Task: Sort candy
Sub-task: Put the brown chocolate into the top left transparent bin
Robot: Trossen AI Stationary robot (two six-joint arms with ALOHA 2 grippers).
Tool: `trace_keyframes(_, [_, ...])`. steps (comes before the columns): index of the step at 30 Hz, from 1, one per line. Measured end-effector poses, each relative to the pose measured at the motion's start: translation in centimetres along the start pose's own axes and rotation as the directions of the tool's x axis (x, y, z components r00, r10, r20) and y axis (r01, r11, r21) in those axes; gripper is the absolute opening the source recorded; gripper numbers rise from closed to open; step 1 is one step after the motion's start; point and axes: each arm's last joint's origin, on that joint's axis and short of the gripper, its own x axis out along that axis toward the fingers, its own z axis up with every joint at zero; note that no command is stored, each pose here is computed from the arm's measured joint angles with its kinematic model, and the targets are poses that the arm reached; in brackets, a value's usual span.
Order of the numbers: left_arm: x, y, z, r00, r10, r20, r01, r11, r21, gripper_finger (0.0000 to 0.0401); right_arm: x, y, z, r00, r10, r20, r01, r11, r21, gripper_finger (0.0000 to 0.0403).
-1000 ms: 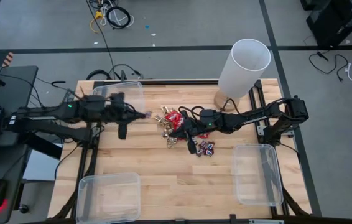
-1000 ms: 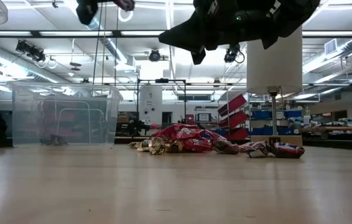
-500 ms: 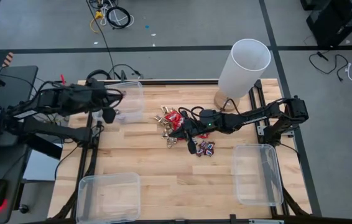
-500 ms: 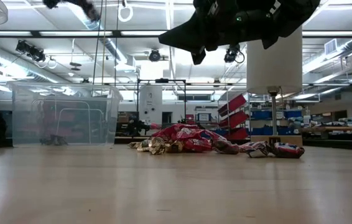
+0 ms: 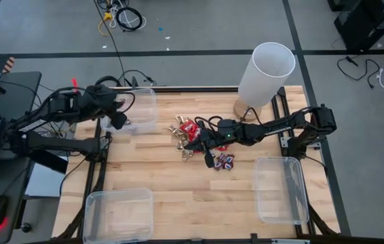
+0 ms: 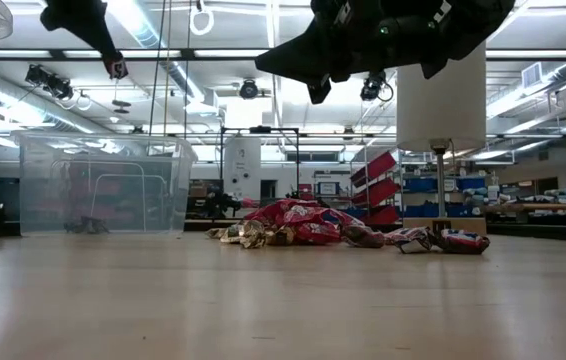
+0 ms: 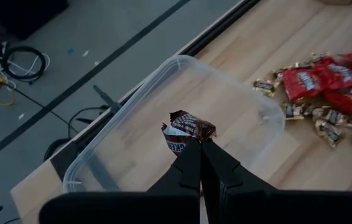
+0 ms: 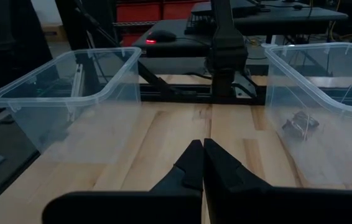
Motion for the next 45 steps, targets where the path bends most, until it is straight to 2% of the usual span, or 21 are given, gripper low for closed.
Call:
trace_keyframes(5, [1.2,-0.1,0.5,0.998,0.005,-0.058,-0.003,1.0,0.028,0.0,0.0,0.0,0.0,1.0,0.0,0.0,0.0,1.0,0.0,0.0])
trace_keyframes(12, [3.1,-0.5,1.5,0.985,-0.08,-0.152,0.092,0.993,0.071,0.0,0.0,0.2,0.0,1.0,0.007,-0.001,-0.007,1.0,-0.001,0.0])
trace_keyframes(20, [5.9,0.2,2.4,0.952,-0.145,-0.269,0.184,0.975,0.126,0.0,0.1,0.9,0.0,1.0,0.024,-0.003,-0.024,1.0,-0.005,0.0])
trace_keyframes(22, [6.7,0.4,2.6,0.937,-0.174,-0.301,0.231,0.959,0.162,0.0,0.2,0.9,0.0,1.0,0.026,-0.003,-0.026,1.0,-0.005,0.0])
trace_keyframes(26, [7.9,0.6,2.7,0.897,-0.242,-0.369,0.354,0.894,0.274,0.0,0.2,0.9,0.0,1.0,0.026,-0.003,-0.026,1.0,-0.005,0.0])
trace_keyframes(31, [9.3,1.0,2.9,0.878,-0.238,-0.414,0.408,0.825,0.391,0.0,0.2,0.9,0.0,1.0,0.025,-0.003,-0.025,1.0,-0.005,0.0])
trace_keyframes(37, [10.9,1.9,2.9,0.843,-0.248,-0.478,0.462,0.79,0.404,0.0,0.2,0.9,-0.1,1.0,0.025,-0.003,-0.025,1.0,-0.005,0.0])
trace_keyframes(45, [12.1,2.1,2.7,0.793,-0.282,-0.54,0.511,0.79,0.337,0.0,0.2,0.9,-0.1,1.0,0.025,-0.003,-0.025,1.0,-0.009,0.0])
